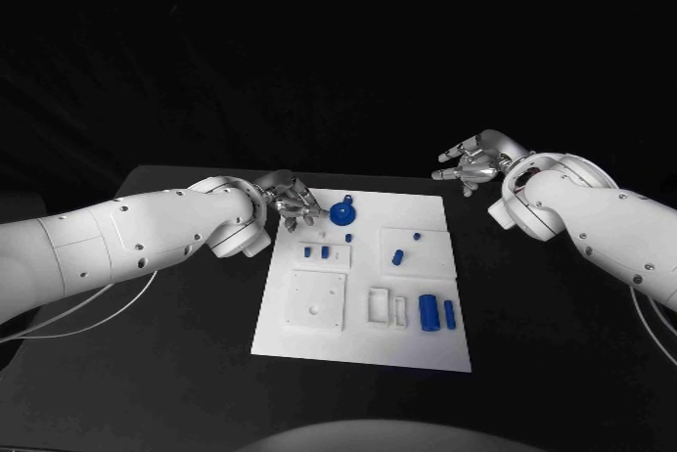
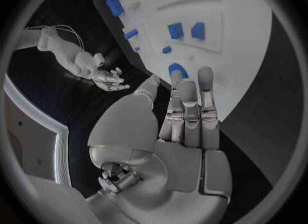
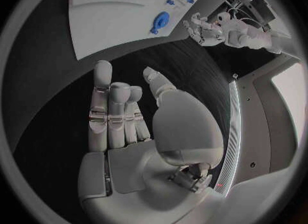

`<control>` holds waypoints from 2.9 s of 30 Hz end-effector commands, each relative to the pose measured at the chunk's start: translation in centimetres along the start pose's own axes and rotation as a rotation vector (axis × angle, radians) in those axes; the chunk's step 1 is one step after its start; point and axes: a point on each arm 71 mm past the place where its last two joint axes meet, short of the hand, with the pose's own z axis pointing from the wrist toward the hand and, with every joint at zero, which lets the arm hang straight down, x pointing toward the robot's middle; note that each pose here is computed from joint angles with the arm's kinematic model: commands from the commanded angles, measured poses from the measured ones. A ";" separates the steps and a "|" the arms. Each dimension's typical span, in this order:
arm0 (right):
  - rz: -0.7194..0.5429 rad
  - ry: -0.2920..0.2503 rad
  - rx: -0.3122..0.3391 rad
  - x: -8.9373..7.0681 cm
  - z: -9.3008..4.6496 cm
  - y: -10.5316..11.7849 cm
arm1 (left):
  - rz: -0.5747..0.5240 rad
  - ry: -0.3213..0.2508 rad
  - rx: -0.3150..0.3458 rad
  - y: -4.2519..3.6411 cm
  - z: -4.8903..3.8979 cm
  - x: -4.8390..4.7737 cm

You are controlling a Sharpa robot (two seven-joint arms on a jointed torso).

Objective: Assemble the parts on the task board

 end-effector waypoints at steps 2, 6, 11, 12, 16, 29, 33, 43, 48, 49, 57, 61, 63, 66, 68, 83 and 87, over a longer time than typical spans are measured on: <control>-0.004 0.012 -0.007 0.1 0.0 0.0 | -0.035 -0.053 0.175 -1.72 -0.06 -0.13; -0.004 0.012 -0.007 0.1 0.0 0.0 | 0.077 -0.087 0.266 -2.60 -0.10 0.01; -0.002 0.011 -0.009 0.0 0.0 0.0 | 0.203 -0.102 0.345 -3.48 0.01 0.49; -0.001 0.010 -0.010 0.0 0.0 0.0 | 0.235 -0.101 0.362 -3.67 0.05 0.69; 0.004 0.005 -0.016 0.0 0.0 0.0 | 0.367 -0.089 0.430 -4.47 0.31 1.64; 0.031 -0.016 -0.035 0.0 0.0 0.3 | 0.667 0.008 0.467 -5.91 1.90 3.86; 0.042 -0.035 -0.044 -0.1 0.0 0.4 | 0.698 0.029 0.461 -6.13 2.33 4.31; 0.147 -0.114 -0.086 -0.7 0.0 0.6 | 0.747 0.043 0.479 -6.58 3.00 5.23; 0.189 -0.126 -0.095 -0.8 0.0 0.6 | 0.756 0.044 0.474 -6.38 3.16 5.24; 0.196 -0.127 -0.096 -0.9 0.0 0.6 | 0.757 0.046 0.473 -6.34 3.18 5.25; 0.221 -0.119 -0.098 -0.8 0.0 0.6 | 0.759 0.058 0.470 -6.16 3.36 5.53; 0.233 -0.114 -0.097 -0.8 0.0 0.6 | 0.759 0.069 0.466 -6.00 3.47 5.72; 0.236 -0.112 -0.097 -0.8 0.0 0.6 | 0.758 0.075 0.461 -5.89 3.52 5.74; 0.240 -0.111 -0.096 -0.8 0.0 0.6 | 0.759 0.087 0.449 -5.68 3.60 5.75; 0.242 -0.110 -0.096 -0.7 0.0 0.6 | 0.759 0.093 0.442 -5.56 3.64 5.77; 0.246 -0.107 -0.094 -0.7 0.1 0.7 | 0.751 0.101 0.417 -4.82 3.96 6.21; 0.246 -0.104 -0.094 -0.6 0.1 0.8 | 0.744 0.095 0.415 -4.69 4.01 6.22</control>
